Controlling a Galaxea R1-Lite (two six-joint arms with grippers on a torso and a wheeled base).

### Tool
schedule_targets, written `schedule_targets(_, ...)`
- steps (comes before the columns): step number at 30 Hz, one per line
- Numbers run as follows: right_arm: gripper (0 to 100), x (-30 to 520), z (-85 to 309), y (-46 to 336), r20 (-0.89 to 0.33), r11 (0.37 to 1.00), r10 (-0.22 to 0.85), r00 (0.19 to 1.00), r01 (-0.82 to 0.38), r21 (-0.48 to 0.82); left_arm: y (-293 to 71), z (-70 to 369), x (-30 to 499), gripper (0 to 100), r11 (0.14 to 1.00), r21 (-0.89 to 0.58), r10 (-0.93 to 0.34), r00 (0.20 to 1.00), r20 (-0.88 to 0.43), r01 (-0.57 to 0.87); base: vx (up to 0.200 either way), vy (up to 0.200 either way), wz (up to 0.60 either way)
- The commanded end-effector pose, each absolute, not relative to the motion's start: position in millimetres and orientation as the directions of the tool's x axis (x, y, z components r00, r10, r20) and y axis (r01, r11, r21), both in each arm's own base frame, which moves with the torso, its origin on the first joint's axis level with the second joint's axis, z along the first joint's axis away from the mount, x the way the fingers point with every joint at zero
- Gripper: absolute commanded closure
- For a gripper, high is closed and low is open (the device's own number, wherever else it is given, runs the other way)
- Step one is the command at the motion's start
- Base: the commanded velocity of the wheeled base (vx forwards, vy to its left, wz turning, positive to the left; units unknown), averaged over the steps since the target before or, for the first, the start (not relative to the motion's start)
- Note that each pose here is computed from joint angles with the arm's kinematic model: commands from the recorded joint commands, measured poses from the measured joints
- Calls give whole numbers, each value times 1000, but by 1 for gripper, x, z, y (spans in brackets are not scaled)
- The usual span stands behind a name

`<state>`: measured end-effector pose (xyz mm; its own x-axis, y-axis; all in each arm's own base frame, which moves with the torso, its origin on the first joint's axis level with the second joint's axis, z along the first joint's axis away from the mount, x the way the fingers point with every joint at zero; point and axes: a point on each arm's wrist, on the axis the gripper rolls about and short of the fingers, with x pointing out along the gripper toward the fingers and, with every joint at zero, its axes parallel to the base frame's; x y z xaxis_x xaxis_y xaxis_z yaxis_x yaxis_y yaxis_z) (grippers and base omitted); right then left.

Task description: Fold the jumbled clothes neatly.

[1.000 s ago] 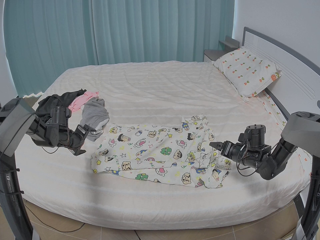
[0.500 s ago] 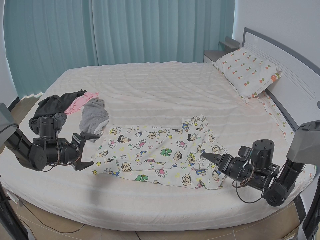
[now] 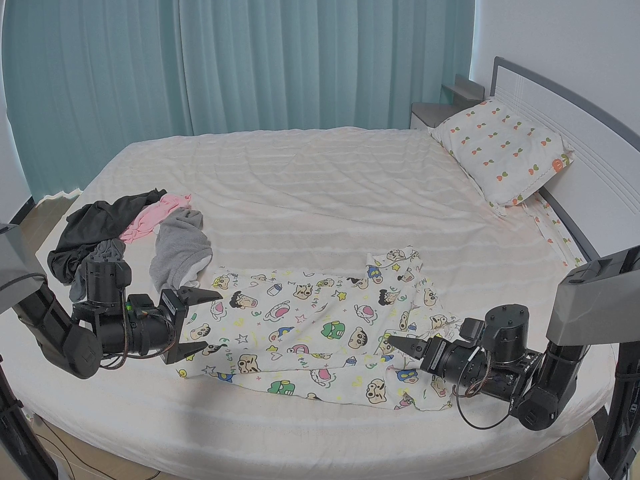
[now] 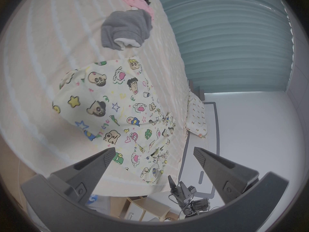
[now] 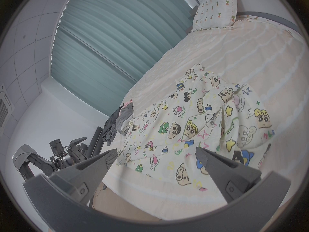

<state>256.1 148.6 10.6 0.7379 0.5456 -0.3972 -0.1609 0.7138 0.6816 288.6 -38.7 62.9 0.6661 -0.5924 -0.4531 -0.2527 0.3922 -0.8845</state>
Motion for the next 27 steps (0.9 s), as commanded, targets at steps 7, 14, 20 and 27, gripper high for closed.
schedule_targets(7,0,248,16,151,-390,716,562,729,-193,671,-41,51,281,0,404,-870,-600,637,-485,-282,0,29,0)
schedule_targets(14,0,246,16,151,-393,718,564,726,-195,668,-40,51,281,0,410,-867,-591,642,-488,-281,0,200,0)
schedule_targets(20,0,246,16,151,-393,718,564,726,-196,668,-40,48,282,0,412,-864,-590,638,-495,-290,0,200,0)
schedule_targets(27,0,245,17,151,-393,719,564,726,-198,666,-50,44,276,0,505,-823,-540,647,-537,-262,0,114,0)
